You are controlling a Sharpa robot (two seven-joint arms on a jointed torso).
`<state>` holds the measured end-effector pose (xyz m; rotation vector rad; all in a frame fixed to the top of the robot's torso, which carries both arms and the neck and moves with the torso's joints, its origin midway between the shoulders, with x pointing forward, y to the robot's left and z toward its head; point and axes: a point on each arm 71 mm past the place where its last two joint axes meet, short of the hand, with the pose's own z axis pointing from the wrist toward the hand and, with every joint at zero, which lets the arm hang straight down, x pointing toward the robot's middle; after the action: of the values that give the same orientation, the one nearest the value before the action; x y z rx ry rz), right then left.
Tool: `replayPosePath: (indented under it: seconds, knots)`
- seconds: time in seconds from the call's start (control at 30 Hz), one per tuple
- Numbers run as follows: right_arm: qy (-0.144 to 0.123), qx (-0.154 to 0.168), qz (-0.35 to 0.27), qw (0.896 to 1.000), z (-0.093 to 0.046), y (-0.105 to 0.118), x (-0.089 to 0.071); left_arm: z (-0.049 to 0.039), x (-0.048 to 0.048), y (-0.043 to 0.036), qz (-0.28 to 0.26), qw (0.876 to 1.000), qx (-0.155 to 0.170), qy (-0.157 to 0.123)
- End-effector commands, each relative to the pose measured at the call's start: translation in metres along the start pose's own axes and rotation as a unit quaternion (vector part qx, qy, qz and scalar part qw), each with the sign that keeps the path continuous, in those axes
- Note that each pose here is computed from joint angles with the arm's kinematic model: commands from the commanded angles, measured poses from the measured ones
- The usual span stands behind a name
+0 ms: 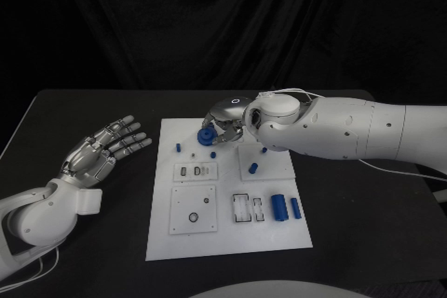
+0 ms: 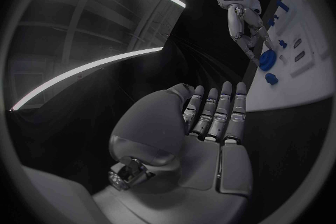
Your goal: Assemble the parts on the task board
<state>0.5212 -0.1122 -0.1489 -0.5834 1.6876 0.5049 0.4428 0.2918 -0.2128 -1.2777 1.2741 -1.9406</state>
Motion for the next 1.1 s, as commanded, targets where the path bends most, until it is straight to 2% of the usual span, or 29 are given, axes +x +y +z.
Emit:
replayPosePath:
  seconds: [0.03, 0.4, 0.6, 0.83, 1.1]
  knots:
    - [0.024, 0.024, -0.003, 0.999, -0.002, -0.007, 0.009, 0.0005, 0.0016, -0.0004, -0.008, 1.000, 0.004, 0.007]
    - [0.027, 0.042, -0.002, 0.999, -0.008, -0.020, 0.010, -0.0001, 0.0008, -0.0008, -0.008, 1.000, 0.003, 0.006]
    - [0.016, 0.047, 0.001, 0.999, -0.014, -0.027, 0.010, -0.0004, 0.0005, -0.0009, -0.008, 1.000, 0.003, 0.006]
    - [-0.023, 0.050, 0.010, 0.998, -0.033, -0.039, 0.006, -0.0030, -0.0013, -0.0027, -0.006, 1.000, 0.005, 0.003]
    - [-0.083, 0.043, 0.018, 0.995, -0.064, -0.047, -0.012, -0.0043, -0.0022, -0.0035, -0.005, 1.000, 0.005, 0.001]
